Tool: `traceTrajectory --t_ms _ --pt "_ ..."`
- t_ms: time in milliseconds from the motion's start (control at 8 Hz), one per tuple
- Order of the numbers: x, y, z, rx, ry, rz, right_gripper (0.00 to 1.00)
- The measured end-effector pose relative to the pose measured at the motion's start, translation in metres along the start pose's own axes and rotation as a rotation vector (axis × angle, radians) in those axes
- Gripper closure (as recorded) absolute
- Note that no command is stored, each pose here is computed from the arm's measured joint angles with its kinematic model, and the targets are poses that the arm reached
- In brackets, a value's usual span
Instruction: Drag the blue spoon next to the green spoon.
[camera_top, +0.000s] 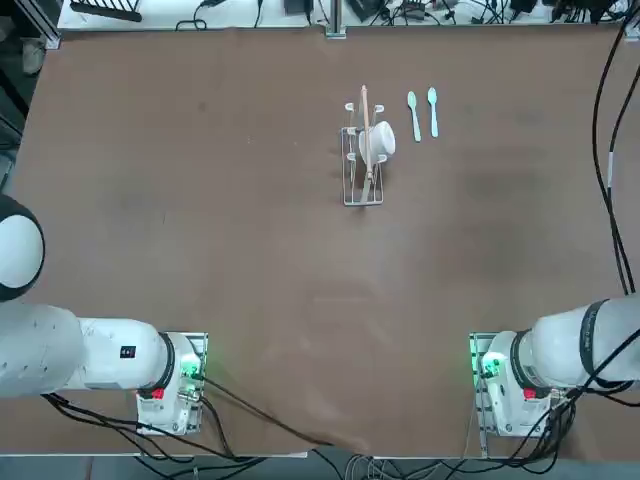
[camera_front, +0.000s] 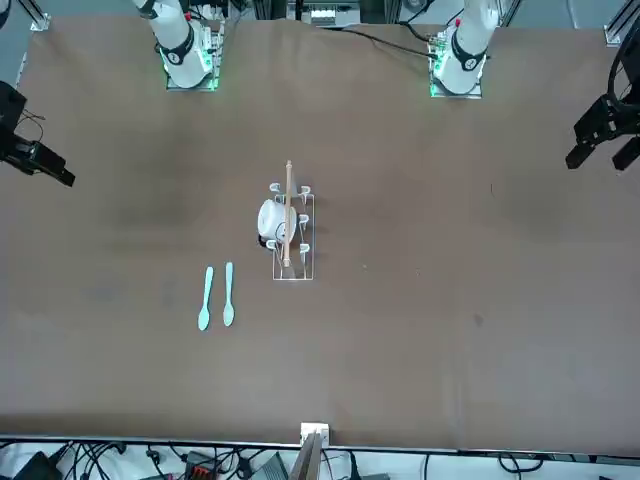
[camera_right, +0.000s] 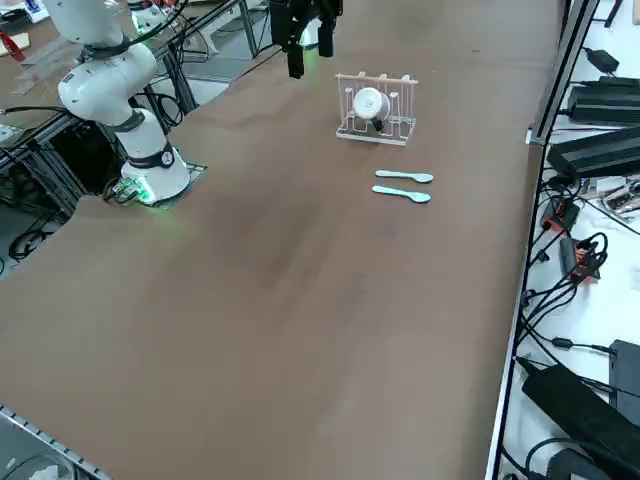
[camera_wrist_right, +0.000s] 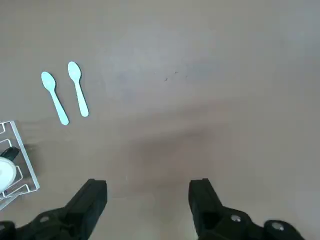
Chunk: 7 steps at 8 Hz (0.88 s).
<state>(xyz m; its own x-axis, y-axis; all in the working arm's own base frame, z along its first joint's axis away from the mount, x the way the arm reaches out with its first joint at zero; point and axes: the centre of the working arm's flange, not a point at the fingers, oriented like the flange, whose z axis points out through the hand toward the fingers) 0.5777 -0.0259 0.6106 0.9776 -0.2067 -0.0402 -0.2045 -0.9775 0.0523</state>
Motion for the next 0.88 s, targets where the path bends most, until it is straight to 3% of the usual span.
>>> traceTrajectory --t_ms 875 --pt "0.0019 0.0057 0.0015 0.000 -0.001 0.001 0.00"
